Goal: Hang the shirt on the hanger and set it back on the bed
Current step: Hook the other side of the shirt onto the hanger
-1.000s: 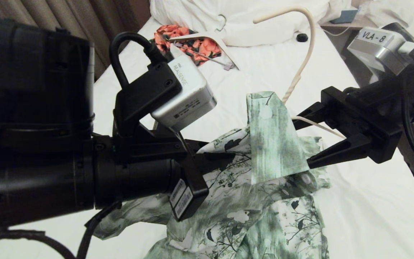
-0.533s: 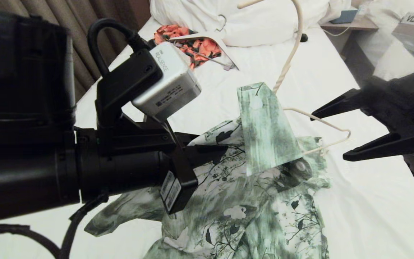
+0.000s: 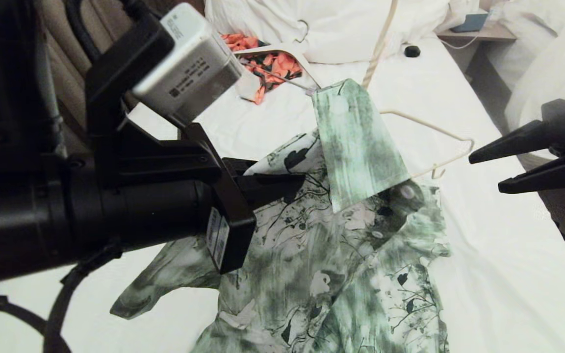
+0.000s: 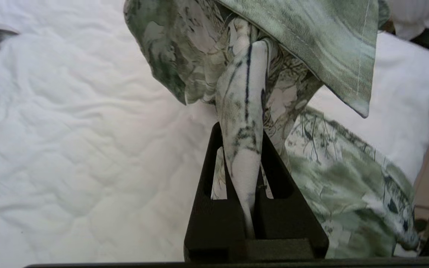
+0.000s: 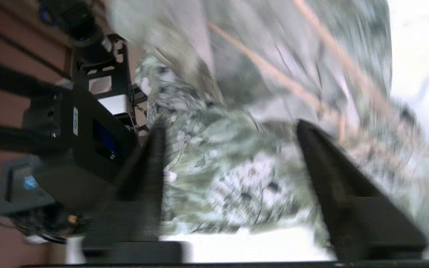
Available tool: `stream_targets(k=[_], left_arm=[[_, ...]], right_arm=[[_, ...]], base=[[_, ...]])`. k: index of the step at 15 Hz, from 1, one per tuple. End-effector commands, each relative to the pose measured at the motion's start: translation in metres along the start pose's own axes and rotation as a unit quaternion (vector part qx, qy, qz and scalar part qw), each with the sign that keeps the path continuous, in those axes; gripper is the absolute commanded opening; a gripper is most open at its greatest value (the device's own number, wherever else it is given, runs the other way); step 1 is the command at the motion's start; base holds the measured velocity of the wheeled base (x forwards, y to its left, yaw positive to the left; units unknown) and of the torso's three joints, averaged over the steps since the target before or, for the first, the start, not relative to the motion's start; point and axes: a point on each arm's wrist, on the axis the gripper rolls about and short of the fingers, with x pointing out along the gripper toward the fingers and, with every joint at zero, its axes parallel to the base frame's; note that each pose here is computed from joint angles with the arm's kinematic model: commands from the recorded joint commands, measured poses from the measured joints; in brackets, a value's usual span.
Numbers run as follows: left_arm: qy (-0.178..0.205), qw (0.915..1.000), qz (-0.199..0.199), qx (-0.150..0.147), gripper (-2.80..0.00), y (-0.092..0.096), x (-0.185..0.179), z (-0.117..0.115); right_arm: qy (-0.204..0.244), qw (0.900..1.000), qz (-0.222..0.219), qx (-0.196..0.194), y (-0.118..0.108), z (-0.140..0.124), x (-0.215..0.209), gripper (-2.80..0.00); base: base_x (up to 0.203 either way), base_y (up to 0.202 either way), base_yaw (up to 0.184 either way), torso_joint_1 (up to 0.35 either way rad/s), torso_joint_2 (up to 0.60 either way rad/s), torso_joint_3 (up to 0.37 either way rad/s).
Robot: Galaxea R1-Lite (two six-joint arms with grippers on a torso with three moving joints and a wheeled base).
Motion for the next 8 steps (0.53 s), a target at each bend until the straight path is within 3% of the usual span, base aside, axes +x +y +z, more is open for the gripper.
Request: stream_targets(k=[1, 4, 8], left_arm=[[-0.012, 0.9999, 0.005, -0.006, -2.8, 0.002, -0.004, 0.004], [-0.025, 0.9996, 0.013, -0.008, -2.8, 0.003, -0.007, 0.007], [-0.04, 0.9989, 0.022, -0.009, -2.8, 0.007, -0.015, 0.014]], right_arm=[[0.009, 1.0, -0.011, 0.027, 0.003, 0.001, -0.002, -2.8], [0.031, 0.992, -0.042, 0.115, 0.002, 0.0, -0.002, -2.8], [0.024, 0.969, -0.065, 0.237, -0.009, 0.0, 0.001, -2.8]], base=[[0.0, 0.0, 0.0, 0.0, 0.0, 0.0], [0.0, 0.0, 0.0, 0.0, 0.0, 0.0], [0.0, 0.0, 0.0, 0.0, 0.0, 0.0]])
